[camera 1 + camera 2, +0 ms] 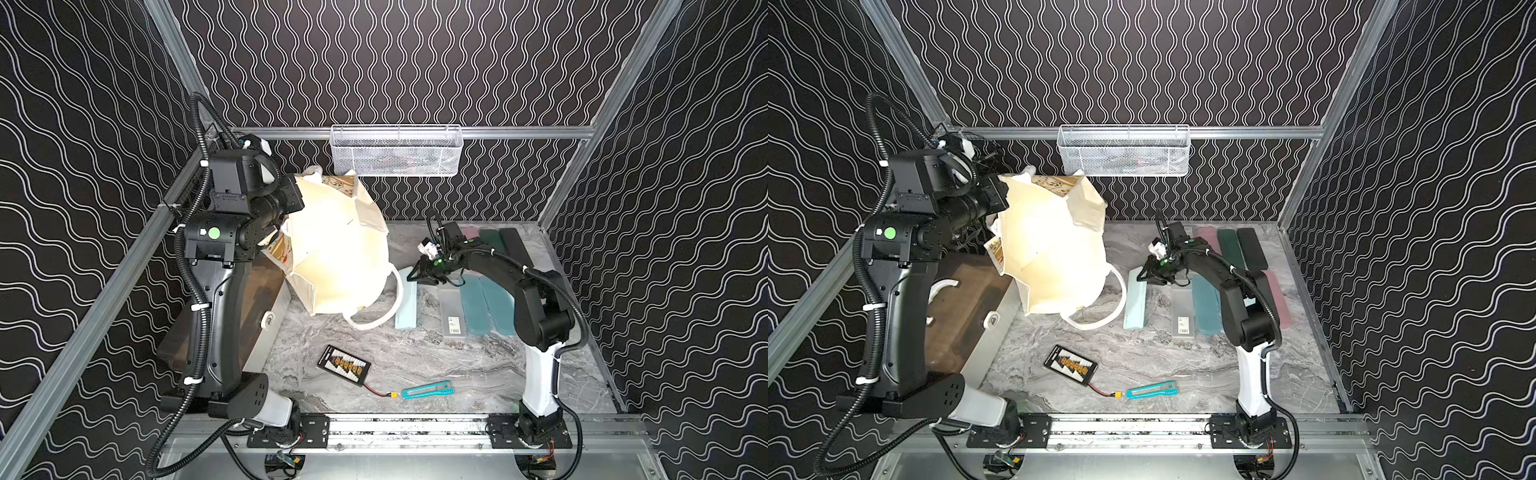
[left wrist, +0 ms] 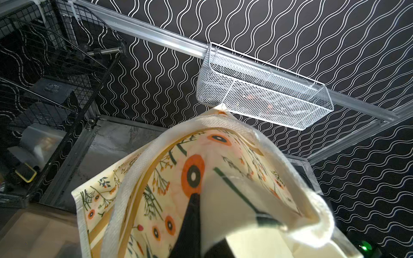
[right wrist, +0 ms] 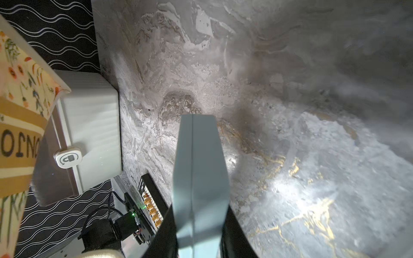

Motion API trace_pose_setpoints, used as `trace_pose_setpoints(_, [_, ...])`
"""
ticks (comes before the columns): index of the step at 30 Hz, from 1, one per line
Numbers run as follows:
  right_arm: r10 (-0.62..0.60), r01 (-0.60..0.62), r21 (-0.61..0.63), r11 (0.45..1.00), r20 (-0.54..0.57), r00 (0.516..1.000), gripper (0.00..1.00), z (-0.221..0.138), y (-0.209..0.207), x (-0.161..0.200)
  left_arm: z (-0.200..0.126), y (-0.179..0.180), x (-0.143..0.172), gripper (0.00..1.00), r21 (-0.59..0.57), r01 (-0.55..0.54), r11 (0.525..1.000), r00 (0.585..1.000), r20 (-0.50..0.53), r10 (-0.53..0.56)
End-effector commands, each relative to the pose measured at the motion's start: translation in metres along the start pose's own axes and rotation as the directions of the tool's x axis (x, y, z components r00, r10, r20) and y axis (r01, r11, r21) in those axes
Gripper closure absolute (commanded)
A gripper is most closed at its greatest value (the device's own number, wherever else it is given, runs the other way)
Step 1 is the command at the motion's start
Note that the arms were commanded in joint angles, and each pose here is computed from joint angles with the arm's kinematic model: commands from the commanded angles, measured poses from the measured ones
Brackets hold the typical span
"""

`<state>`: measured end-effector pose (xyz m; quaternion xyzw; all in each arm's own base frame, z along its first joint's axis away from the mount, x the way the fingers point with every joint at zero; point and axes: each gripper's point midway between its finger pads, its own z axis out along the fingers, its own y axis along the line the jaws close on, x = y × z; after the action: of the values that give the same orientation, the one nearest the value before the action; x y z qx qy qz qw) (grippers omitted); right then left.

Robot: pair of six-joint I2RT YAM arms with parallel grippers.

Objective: Take out the pencil case from the canvas bag
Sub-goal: Place the pencil case at the center of the board.

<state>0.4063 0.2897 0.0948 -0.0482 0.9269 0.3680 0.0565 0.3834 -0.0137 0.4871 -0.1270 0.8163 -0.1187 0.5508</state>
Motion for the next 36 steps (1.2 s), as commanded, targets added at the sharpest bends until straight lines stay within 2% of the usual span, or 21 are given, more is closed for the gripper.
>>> trace_pose_setpoints(1, [0.004, -0.005, -0.056, 0.998, -0.012, 1.0, 0.86, 0.009, 0.004, -0.005, 0.001, -0.009, -0.014, 1.0, 0.043, -0.001, 0.999, 0.999, 0.045, -0.001])
trace_pose_setpoints(9, [0.042, -0.044, -0.043, 0.998, -0.054, 0.998, 0.79, 0.031, -0.019, -0.003, 0.006, -0.013, -0.013, 1.0, 0.065, 0.002, 0.998, 1.0, 0.03, -0.004])
trace_pose_setpoints(12, [0.04, -0.04, -0.016, 0.999, -0.038, 0.998, 0.66, 0.031, -0.023, -0.006, 0.008, -0.014, -0.012, 1.0, 0.07, -0.001, 0.998, 1.0, 0.026, -0.001])
trace_pose_setpoints(16, [0.011, -0.012, 0.048, 0.999, 0.015, 1.0, 0.49, 0.019, -0.026, -0.013, 0.012, -0.016, -0.012, 1.0, 0.082, 0.006, 0.997, 1.0, 0.018, -0.007])
trace_pose_setpoints(18, [-0.009, 0.005, 0.089, 0.996, 0.052, 0.999, 0.44, 0.01, -0.027, -0.017, 0.014, -0.017, -0.012, 1.0, 0.086, 0.006, 0.996, 1.0, 0.014, -0.007])
trace_pose_setpoints(24, [-0.062, 0.027, 0.178, 0.984, 0.193, 0.979, 0.4, -0.026, -0.02, -0.021, 0.029, -0.02, -0.014, 1.0, 0.1, 0.02, 0.995, 1.0, 0.003, -0.02])
trace_pose_setpoints(29, [-0.126, 0.049, 0.277, 0.96, 0.269, 0.955, 0.37, -0.042, -0.015, -0.003, 0.047, -0.025, -0.025, 1.0, 0.113, 0.025, 0.993, 1.0, 0.015, -0.027])
trace_pose_setpoints(36, [-0.273, 0.141, 0.435, 0.889, 0.258, 0.927, 0.27, -0.031, 0.002, 0.046, 0.071, -0.026, -0.042, 1.0, 0.108, 0.024, 0.994, 0.998, 0.06, -0.03])
